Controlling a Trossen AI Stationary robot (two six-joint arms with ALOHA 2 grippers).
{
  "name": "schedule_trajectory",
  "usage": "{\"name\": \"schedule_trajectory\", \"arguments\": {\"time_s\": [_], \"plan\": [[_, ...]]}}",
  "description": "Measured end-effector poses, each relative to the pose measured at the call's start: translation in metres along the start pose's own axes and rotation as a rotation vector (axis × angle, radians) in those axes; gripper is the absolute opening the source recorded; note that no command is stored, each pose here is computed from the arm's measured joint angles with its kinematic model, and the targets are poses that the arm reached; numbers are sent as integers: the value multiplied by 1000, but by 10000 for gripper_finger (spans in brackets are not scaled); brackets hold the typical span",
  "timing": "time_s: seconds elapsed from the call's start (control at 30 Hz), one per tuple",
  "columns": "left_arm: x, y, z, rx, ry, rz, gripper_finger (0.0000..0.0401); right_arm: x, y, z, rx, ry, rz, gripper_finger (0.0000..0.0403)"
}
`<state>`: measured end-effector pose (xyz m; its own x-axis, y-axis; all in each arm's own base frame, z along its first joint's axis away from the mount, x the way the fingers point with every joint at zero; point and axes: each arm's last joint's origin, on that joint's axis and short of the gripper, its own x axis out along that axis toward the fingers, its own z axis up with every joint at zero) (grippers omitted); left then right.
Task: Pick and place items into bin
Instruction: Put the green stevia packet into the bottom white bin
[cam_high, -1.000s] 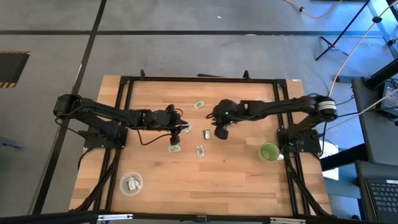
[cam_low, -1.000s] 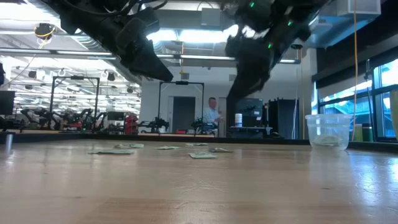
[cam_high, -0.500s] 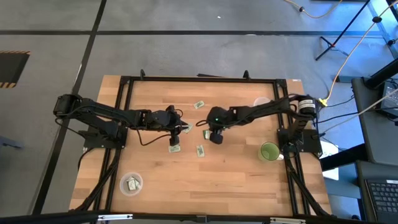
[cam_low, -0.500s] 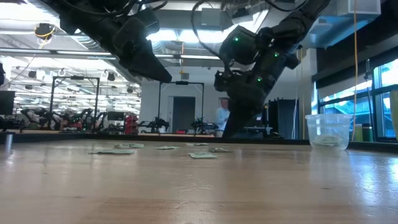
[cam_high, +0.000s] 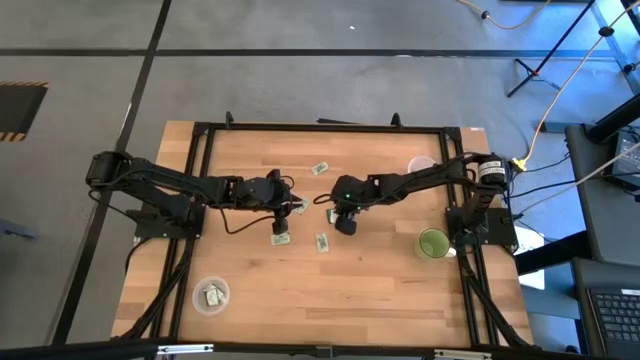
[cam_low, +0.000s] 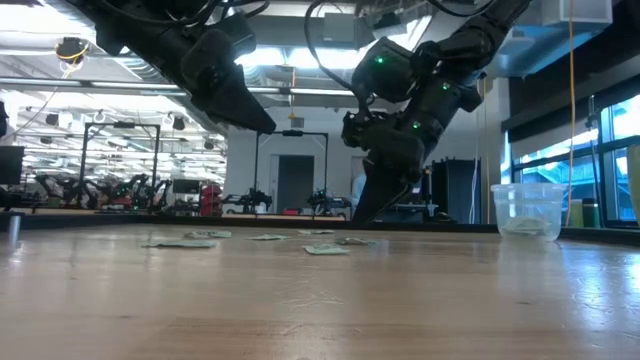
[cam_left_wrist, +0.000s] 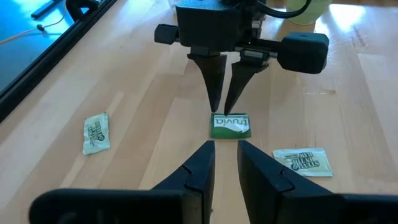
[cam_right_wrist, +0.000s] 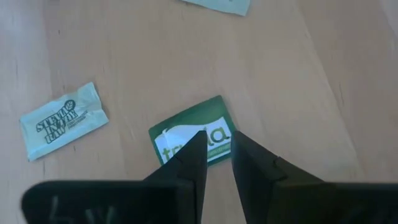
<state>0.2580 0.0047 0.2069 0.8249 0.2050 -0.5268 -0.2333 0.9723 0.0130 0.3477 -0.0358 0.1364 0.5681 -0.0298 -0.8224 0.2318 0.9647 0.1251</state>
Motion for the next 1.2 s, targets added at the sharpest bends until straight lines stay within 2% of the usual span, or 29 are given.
{"name": "schedule_trajectory", "arguments": {"time_s": [0.17, 0.4, 0.57, 0.8, 1.03, 1.2], "plan": [[0, 0, 0, 0, 0, 0, 63, 0, 0, -1, 3, 5, -1, 84], [0, 0, 0, -1, -1, 1, 63, 0, 0, 0, 21, 5, -2, 133], [0, 0, 0, -1, -1, 1, 63, 0, 0, 0, 1, 2, -1, 148], [0, 0, 0, -1, -1, 0, 63, 0, -1, -1, 49, 4, -42, 137], [0, 0, 0, -1, -1, 0, 63, 0, -1, 0, 22, -5, -53, 105], [0, 0, 0, -1, -1, 0, 63, 0, 0, -1, 18, -4, -52, 97]]}}
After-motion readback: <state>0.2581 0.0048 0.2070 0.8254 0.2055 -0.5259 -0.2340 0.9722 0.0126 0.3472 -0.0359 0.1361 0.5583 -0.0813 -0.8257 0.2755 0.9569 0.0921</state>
